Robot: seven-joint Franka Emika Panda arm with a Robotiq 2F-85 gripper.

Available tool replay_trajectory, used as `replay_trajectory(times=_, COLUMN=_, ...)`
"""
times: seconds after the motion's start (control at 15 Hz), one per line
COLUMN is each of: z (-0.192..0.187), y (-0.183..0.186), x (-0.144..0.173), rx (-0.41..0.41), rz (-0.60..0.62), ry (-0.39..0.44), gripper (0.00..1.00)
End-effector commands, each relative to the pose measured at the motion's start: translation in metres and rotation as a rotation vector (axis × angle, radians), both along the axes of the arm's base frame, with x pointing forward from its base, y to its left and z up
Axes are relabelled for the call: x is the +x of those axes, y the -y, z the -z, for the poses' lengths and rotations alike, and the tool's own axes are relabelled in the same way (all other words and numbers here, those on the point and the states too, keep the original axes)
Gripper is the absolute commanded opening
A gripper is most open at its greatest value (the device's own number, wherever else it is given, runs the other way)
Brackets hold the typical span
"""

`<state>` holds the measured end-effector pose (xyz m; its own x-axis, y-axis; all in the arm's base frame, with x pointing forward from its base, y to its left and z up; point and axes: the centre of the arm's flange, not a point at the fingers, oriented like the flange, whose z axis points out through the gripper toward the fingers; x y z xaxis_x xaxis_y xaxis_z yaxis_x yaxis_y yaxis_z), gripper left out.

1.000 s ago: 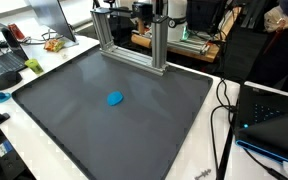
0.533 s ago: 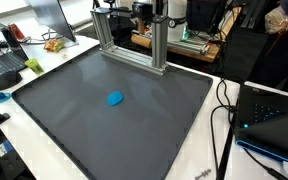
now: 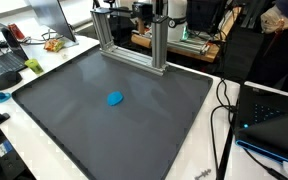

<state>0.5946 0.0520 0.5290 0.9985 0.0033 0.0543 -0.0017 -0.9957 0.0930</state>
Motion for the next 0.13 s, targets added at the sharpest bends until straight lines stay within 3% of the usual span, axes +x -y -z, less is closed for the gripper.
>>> replay_trajectory(times=0.0, z=0.0, y=0.0, x=0.0001, rx=0.0, rz=0.0, ry=-0.001, gripper=1.0)
replay_trajectory(times=0.07, z=-0.0003, y=0.0, x=0.0001, rx=0.0, rz=0.0, ry=-0.001, gripper=1.0)
